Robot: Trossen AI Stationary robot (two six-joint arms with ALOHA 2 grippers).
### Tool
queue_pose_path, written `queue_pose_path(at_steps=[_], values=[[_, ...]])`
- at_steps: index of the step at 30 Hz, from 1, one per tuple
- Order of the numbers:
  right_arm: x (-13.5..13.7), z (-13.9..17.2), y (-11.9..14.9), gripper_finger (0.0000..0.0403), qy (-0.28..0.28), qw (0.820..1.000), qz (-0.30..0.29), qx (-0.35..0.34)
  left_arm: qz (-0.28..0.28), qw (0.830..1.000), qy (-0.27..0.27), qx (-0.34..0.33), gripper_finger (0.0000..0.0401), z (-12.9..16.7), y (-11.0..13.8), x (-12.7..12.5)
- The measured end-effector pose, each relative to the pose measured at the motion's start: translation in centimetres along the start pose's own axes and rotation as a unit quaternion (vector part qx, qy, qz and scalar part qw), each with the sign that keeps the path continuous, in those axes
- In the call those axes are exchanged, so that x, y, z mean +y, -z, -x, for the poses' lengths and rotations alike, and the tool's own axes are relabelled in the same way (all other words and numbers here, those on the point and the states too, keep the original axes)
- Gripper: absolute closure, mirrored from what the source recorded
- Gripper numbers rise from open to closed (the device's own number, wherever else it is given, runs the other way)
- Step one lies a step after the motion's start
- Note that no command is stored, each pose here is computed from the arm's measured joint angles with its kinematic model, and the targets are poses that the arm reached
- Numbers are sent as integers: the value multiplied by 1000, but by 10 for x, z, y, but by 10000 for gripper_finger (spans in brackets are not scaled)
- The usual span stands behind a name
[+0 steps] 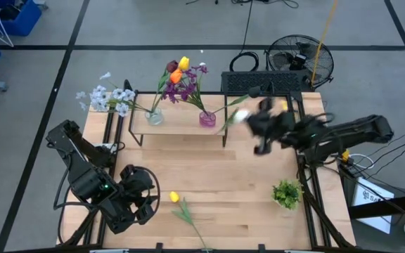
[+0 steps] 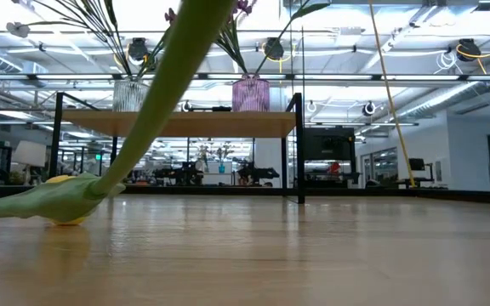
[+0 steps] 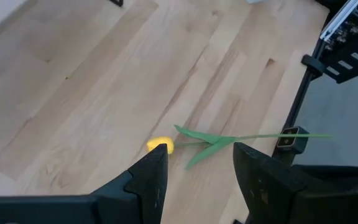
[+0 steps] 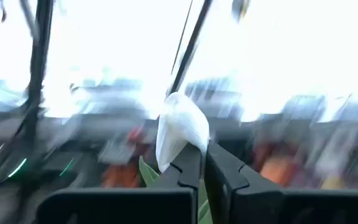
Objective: Pick and place flowers into a vace then onto a shelf
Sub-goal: Put the white flower into the violet vase on the shelf
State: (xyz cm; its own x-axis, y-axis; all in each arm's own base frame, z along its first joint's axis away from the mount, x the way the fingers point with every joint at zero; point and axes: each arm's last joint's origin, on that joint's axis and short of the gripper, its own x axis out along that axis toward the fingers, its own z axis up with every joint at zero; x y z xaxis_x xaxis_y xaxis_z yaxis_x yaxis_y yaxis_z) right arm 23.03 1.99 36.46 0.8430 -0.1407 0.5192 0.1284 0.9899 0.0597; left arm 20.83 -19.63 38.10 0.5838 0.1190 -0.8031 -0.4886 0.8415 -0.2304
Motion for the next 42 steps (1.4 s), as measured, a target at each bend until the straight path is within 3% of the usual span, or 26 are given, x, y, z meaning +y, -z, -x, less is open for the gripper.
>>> queue_pose_path(at_steps=[2,4,8,12,17,21,28,42], values=[[-6,-4,-23,401,21,997,51,-59,-5,1000,-2,-10,215,0,-1,0],[-10,-14,-41,401,47,993,82,-67,-10,1000,-5,-19,215,0,-2,0],[-14,-47,-67,402,60,989,138,5,-23,999,-11,-25,215,-2,-5,2],[-16,-84,-76,402,62,979,186,63,-37,999,-17,-27,215,-5,-9,3],[-23,-115,-62,402,80,976,185,78,-37,999,-24,-29,215,-8,-15,5],[-30,-122,-33,402,135,960,204,138,-35,999,-26,-29,215,-8,-16,6],[-38,-130,-9,403,145,953,207,167,-48,998,-22,-16,215,-8,-15,6],[-40,-131,-8,403,164,954,193,160,-59,998,-24,-15,215,-8,-15,6]])
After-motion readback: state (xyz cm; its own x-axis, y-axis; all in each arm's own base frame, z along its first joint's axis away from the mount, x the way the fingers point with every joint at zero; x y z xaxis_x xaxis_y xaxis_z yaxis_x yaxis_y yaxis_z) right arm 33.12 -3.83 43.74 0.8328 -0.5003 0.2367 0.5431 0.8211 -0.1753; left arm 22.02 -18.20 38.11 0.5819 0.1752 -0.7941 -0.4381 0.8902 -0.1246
